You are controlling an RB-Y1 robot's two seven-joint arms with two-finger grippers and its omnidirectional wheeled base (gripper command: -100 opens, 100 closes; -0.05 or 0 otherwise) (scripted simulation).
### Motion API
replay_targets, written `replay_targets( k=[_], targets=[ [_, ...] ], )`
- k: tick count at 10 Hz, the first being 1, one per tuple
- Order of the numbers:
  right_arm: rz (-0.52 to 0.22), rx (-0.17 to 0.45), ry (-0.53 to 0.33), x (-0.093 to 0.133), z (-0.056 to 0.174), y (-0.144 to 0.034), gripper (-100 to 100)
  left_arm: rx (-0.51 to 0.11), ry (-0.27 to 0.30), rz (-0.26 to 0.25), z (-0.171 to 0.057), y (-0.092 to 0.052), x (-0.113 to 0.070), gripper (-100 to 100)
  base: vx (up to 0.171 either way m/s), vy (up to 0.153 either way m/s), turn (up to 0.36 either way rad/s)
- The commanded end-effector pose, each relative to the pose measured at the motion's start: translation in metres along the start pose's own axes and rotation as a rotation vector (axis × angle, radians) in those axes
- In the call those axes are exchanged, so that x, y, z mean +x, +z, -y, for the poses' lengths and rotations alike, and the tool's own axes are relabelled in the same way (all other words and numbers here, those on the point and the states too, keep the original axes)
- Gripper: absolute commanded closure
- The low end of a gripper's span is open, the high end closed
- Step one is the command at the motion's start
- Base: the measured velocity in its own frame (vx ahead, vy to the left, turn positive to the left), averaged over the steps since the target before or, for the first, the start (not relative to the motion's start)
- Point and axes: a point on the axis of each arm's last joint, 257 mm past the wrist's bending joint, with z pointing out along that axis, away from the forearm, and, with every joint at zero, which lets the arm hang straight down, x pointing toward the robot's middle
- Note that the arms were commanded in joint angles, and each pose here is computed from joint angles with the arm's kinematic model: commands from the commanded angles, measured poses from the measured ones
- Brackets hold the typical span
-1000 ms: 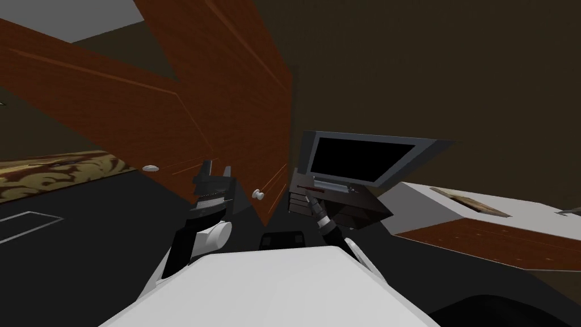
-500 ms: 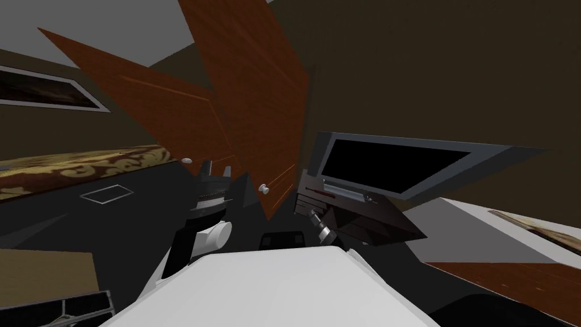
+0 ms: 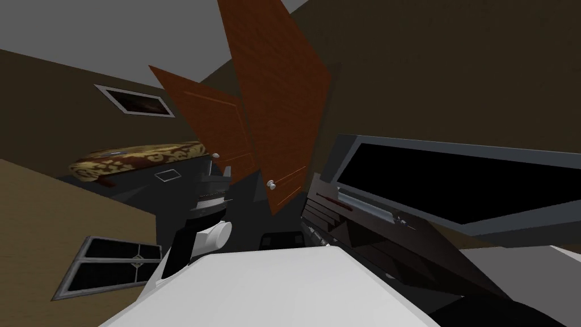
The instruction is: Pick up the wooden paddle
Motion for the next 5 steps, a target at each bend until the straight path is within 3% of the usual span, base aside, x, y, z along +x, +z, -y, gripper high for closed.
replay_targets(
  k=[1,3,4,5],
  targets=[
    [-0.038,0.037,-0.023,0.013,0.010,-0.012,-100,0.000,0.000,0.000,0.000,0.000,0.000,0,0.048,0.014,0.228],
    [-0.151,0.155,-0.091,0.052,0.062,-0.039,-100,0.000,0.000,0.000,0.000,0.000,0.000,0,0.069,0.009,0.371],
    [-0.156,0.158,-0.098,0.051,0.064,-0.041,-100,0.000,0.000,0.000,0.000,0.000,0.000,0,0.063,-0.011,0.229],
    [-0.212,0.211,-0.138,0.066,0.087,-0.058,-100,0.000,0.000,0.000,0.000,0.000,0.000,0,0.056,-0.016,0.355]
  ],
)
